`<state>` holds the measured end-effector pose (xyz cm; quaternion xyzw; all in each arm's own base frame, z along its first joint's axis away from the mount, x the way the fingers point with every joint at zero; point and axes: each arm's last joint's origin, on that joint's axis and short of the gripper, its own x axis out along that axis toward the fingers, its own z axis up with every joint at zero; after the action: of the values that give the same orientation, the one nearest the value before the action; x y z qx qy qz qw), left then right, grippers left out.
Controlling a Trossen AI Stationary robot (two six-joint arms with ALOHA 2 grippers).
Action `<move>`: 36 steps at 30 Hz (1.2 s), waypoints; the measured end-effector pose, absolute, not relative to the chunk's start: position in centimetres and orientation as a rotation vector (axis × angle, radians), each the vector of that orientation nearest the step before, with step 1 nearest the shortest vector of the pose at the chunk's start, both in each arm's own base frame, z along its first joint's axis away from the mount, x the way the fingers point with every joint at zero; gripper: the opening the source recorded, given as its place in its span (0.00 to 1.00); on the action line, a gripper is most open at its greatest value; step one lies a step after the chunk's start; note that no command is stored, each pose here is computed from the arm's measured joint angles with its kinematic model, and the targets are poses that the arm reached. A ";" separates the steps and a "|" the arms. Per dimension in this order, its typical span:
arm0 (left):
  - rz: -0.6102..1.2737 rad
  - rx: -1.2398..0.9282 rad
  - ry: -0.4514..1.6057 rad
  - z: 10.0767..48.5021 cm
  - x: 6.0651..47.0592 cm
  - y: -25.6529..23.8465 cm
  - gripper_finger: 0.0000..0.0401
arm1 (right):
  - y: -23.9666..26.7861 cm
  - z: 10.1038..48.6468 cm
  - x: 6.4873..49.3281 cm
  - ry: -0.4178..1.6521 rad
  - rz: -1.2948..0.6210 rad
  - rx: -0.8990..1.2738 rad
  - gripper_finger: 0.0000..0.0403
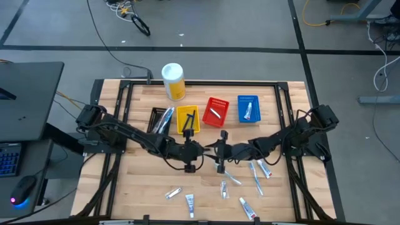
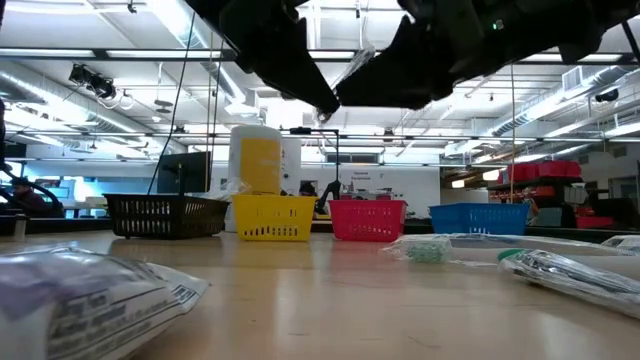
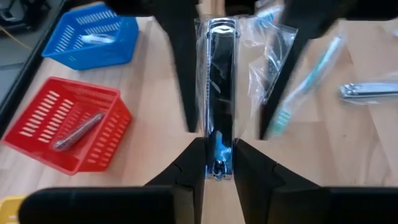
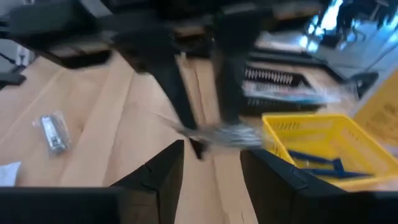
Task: Pick & Place Travel size toiletries
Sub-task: Put the silver nail cutter into the red bin
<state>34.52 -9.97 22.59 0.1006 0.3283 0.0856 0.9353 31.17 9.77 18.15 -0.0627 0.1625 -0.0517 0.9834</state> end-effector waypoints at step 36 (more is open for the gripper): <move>0.167 0.223 0.660 22.7 34.6 -9.9 0.20 | 10.1 18.7 31.2 0.279 -0.071 -0.144 0.14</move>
<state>34.59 -9.91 22.70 0.1092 0.3229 0.0818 0.9365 31.24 10.11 18.66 -0.0717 0.1387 -0.0354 0.9871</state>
